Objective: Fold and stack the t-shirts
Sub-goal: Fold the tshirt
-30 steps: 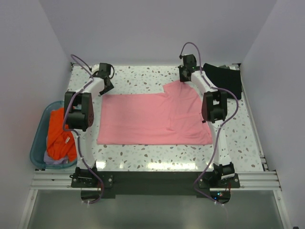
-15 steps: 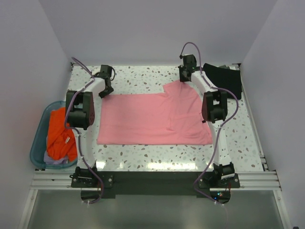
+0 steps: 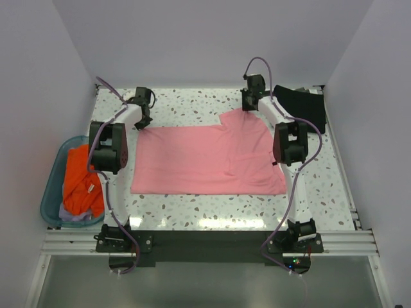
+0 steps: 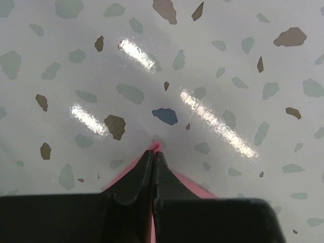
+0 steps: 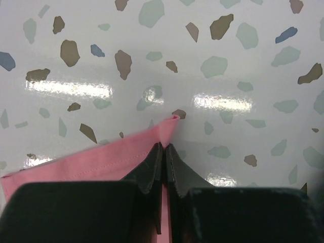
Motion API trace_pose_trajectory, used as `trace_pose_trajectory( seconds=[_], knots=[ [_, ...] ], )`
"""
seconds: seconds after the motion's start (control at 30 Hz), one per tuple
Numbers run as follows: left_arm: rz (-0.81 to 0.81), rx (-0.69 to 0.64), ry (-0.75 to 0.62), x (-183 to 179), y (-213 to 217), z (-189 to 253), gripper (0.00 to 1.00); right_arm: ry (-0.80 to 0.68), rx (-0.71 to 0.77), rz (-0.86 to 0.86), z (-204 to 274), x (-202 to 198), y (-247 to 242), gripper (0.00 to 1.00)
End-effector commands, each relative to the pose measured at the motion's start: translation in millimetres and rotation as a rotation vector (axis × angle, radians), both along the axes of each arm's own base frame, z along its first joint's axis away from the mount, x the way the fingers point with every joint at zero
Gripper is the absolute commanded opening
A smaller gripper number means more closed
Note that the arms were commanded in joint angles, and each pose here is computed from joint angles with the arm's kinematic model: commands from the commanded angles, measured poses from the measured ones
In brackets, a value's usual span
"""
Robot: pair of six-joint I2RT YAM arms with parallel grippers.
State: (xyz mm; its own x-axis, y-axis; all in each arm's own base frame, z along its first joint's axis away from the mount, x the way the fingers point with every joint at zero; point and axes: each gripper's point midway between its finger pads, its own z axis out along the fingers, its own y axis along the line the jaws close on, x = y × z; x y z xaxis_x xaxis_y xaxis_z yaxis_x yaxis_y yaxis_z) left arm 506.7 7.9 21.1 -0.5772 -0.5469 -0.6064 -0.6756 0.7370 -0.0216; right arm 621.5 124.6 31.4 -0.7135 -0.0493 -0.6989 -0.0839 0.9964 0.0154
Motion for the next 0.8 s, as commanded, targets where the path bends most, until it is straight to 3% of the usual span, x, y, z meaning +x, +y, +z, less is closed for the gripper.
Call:
trace_pose_trajectory(
  seconds=[0.0,0.43,0.77],
  knots=[
    [0.012,-0.009,-0.057,15.9,3.1,8.3,0.0,-0.128,0.057,-0.032,59.1,13.7,-0.2,0.0],
    [-0.04,-0.077,-0.257,64.1,5.6,44.5,0.0,-0.311,0.129,-0.097,137.4,34.1,-12.1,0.0],
    [-0.074,-0.13,-0.316,71.5,12.5,52.2,0.0,-0.33,0.123,-0.106,158.6,14.3,-18.3,0.0]
  ],
)
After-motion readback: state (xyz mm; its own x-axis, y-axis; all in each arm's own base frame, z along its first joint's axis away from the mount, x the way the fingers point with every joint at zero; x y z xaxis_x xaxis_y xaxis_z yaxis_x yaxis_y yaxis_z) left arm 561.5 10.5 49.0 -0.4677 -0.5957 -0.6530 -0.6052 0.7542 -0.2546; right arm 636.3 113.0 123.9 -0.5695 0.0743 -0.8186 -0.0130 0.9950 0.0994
